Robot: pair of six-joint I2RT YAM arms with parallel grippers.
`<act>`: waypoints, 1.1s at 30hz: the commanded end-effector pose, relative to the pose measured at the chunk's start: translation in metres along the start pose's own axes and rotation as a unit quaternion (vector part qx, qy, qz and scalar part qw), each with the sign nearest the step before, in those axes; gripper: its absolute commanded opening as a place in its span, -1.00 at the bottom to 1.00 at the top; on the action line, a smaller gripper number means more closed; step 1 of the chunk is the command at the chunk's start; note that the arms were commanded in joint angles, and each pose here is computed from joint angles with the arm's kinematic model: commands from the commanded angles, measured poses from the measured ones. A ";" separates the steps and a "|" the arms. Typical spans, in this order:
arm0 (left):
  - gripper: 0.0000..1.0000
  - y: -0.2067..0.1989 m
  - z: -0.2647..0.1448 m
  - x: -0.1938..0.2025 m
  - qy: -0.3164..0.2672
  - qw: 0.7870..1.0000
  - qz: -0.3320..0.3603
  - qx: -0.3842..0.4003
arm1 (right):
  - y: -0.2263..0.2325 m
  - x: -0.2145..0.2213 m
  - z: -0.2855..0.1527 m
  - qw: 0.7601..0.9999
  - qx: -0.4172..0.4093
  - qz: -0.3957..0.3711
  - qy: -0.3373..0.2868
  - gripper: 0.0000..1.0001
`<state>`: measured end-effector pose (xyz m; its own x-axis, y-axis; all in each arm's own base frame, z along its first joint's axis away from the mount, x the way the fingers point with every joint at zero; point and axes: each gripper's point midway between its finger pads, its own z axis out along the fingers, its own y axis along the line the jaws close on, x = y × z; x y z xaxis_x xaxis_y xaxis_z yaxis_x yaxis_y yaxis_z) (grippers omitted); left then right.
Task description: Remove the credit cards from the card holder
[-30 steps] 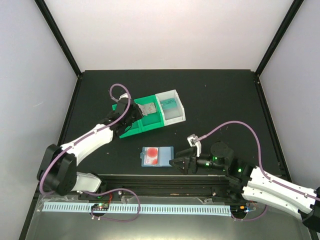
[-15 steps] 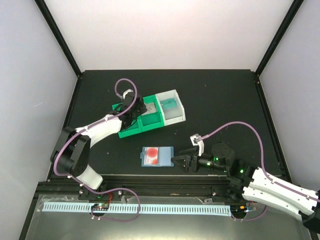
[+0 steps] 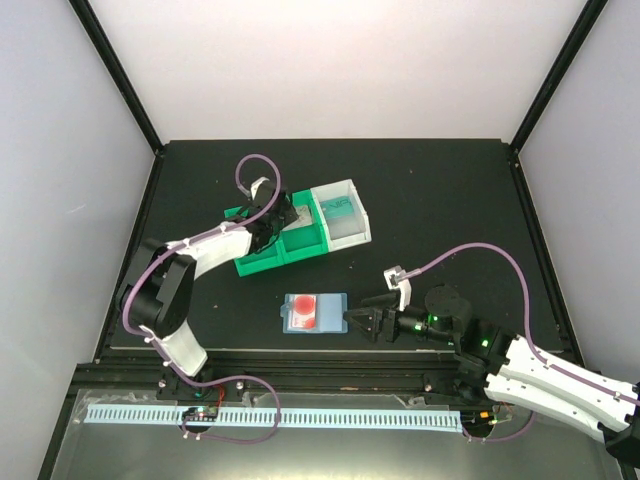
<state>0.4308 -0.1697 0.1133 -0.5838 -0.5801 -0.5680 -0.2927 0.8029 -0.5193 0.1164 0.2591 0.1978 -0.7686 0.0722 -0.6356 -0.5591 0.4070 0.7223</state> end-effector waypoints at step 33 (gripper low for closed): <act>-0.80 -0.008 0.024 -0.013 -0.008 0.999 0.035 -0.025 | -0.012 -0.008 -0.002 0.999 0.037 0.001 -0.021 1.00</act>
<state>0.4506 -0.1762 0.1044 -0.6059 -0.5321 -0.5914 -0.2829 0.8389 -0.4650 0.1243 0.2540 0.1881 -0.7679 0.0868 -0.6347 -0.5320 0.4655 0.7073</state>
